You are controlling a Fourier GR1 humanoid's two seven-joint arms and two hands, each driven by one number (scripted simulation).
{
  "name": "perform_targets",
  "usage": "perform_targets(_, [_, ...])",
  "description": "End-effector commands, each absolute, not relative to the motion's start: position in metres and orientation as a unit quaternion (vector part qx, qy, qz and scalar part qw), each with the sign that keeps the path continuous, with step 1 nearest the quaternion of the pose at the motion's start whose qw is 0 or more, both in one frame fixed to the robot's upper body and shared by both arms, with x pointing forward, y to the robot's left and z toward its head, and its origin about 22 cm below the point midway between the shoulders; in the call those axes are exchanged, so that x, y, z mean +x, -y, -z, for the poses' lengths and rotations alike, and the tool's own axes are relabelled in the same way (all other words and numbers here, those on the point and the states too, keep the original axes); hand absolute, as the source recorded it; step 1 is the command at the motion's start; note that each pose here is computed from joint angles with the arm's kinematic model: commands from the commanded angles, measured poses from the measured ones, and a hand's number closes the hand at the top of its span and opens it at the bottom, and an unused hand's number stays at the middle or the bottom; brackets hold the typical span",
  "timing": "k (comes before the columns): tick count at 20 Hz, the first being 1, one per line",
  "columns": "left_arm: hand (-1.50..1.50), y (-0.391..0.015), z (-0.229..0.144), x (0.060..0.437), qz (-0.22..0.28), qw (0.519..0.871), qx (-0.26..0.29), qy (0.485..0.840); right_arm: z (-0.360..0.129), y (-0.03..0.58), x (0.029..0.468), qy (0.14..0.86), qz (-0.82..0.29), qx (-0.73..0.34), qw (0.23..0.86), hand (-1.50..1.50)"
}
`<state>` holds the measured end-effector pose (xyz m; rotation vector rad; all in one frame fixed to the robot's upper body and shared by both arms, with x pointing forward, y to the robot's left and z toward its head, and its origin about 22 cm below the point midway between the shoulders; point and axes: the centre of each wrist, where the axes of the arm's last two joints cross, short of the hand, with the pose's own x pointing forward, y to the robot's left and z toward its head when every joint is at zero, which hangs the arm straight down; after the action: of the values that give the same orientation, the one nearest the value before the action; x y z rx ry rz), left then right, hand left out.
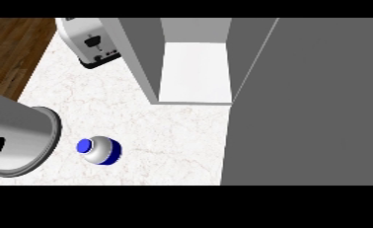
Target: Pick up the bottled water, place it into the cabinet and close the cabinet
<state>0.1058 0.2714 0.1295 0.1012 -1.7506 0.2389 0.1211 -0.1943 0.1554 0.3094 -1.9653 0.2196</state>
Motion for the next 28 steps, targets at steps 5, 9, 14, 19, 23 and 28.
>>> perform_targets(5, [-1.5,-0.266,-0.171,0.069,-0.106,0.585,0.023,0.804,-0.16,0.18,0.107,0.828,-0.081,0.124,0.54,-1.5])
perform_targets(9, [-1.5,-0.266,-0.168,0.074,-0.103,0.595,0.03,0.797,-0.166,0.178,0.095,0.828,-0.084,0.124,0.54,-1.5])
perform_targets(14, [-1.5,-0.275,-0.162,0.075,-0.092,0.608,0.038,0.787,-0.181,0.18,0.093,0.834,-0.075,0.121,0.533,-1.5])
perform_targets(19, [-1.5,-0.28,-0.161,0.079,-0.091,0.628,0.038,0.772,-0.174,0.177,0.101,0.835,-0.085,0.117,0.531,-1.5])
perform_targets(23, [-1.5,-0.296,-0.137,0.091,-0.084,0.627,0.054,0.773,-0.178,0.184,0.097,0.834,-0.084,0.109,0.534,-1.5])
perform_targets(28, [-1.5,-0.293,-0.124,0.107,-0.08,0.633,0.059,0.768,-0.182,0.182,0.087,0.834,-0.089,0.118,0.532,-1.5])
